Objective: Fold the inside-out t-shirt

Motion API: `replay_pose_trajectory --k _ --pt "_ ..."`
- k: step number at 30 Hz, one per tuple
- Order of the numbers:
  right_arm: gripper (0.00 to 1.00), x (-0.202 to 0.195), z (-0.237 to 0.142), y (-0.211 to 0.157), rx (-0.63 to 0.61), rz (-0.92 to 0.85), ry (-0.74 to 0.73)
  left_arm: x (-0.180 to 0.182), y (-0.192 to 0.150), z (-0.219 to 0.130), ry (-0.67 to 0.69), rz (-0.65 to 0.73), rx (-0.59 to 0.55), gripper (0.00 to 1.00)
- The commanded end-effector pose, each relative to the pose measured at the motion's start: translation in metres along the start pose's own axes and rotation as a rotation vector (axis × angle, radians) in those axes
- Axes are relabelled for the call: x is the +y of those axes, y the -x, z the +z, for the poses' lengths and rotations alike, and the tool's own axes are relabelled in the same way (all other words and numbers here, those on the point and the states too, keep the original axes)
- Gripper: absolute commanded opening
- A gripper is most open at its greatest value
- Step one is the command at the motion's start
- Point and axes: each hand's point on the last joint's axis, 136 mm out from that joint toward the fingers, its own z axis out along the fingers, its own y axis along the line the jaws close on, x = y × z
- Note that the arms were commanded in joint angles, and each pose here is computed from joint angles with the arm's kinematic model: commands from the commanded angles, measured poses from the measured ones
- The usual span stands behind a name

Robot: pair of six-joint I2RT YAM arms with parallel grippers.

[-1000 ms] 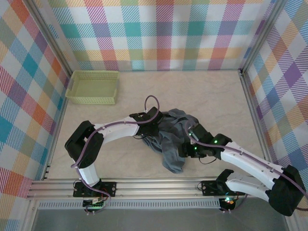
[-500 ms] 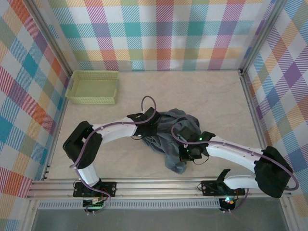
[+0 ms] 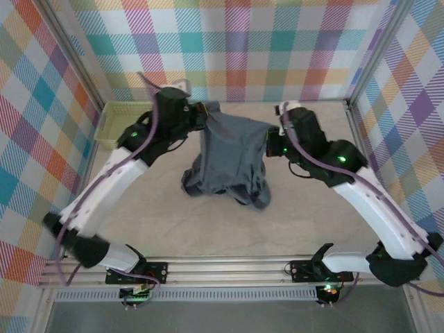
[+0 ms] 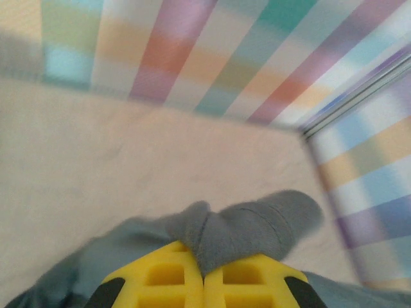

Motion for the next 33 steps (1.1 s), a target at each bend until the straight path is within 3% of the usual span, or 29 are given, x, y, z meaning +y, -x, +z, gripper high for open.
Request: replay_pose_trajectory --k 1,4,7,10,12,16,20,23,24,28,33 --pt "0.00 -0.017 -0.022 -0.023 -0.008 -0.096 0.005 0.017 -0.031 -0.018 0.036 0.037 0.034 0.00" --pt "0.00 -0.001 0.019 -0.109 0.270 -0.089 0.086 0.054 -0.100 0.013 0.133 0.035 0.203 0.00" --pt "0.00 0.007 0.052 -0.201 0.538 -0.024 0.114 0.074 -0.169 0.037 0.142 0.010 0.378 0.00" --pt "0.00 0.007 0.063 -0.252 0.675 0.029 0.126 0.094 -0.213 0.049 0.220 0.022 0.511 0.00" --pt "0.06 0.000 0.069 -0.262 0.728 0.063 0.108 0.098 -0.228 0.059 0.243 0.055 0.578 0.00" --pt "0.14 -0.027 0.091 -0.250 0.748 0.160 0.039 0.098 -0.233 0.086 0.303 0.113 0.632 0.00" --pt "0.37 -0.064 0.114 -0.228 0.696 0.141 -0.136 0.080 -0.224 0.118 0.304 0.125 0.642 0.00" --pt "0.60 -0.064 0.115 -0.225 0.683 0.135 -0.137 0.057 -0.215 0.132 0.248 0.106 0.622 0.00" --pt "0.63 -0.060 0.114 -0.227 0.674 0.140 -0.104 0.052 -0.210 0.134 0.241 0.101 0.608 0.00" --pt "0.73 -0.033 0.097 -0.250 0.667 0.186 0.076 0.049 -0.192 0.142 0.260 0.112 0.567 0.00" --pt "0.79 -0.034 0.095 -0.313 0.775 0.274 0.087 0.035 -0.156 0.143 0.224 0.115 0.490 0.00"
